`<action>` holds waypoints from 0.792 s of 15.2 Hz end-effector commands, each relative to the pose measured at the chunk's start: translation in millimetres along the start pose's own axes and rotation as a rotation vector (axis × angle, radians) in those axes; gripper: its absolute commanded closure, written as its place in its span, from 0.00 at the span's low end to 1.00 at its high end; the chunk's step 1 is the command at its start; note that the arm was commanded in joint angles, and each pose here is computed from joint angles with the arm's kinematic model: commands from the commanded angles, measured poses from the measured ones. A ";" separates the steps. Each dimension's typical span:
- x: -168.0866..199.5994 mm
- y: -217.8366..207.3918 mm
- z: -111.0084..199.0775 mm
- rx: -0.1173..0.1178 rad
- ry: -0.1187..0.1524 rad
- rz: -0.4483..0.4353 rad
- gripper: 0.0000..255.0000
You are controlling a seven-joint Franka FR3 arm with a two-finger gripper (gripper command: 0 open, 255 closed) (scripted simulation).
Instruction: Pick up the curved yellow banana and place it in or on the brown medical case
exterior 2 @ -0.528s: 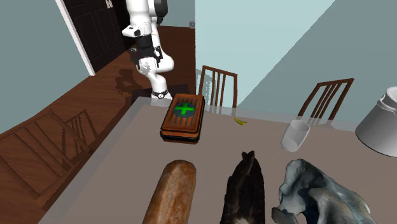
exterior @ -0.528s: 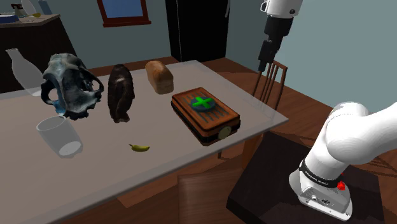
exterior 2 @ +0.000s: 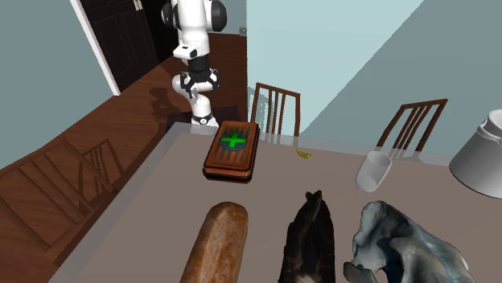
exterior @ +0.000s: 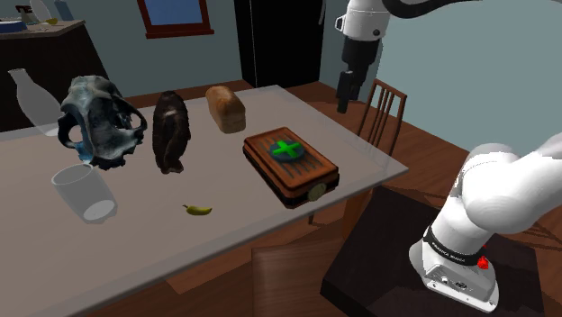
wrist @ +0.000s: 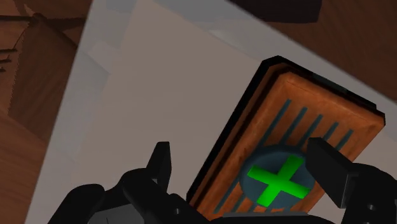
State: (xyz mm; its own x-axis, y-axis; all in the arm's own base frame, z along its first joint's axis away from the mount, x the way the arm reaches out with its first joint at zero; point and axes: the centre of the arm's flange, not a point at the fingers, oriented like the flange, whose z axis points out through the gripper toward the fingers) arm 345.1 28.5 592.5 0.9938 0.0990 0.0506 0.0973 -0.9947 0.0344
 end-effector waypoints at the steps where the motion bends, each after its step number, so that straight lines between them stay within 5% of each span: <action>1: 18.4 -19.2 8.9 0.000 -0.002 -0.027 0.00; 12: 107.3 -124.3 60.0 -0.007 -0.013 -0.172 0.00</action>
State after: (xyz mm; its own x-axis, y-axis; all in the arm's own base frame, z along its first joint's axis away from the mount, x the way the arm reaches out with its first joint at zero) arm 435.6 149.6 537.3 0.9665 0.2546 0.0318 0.2530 -0.9663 0.0483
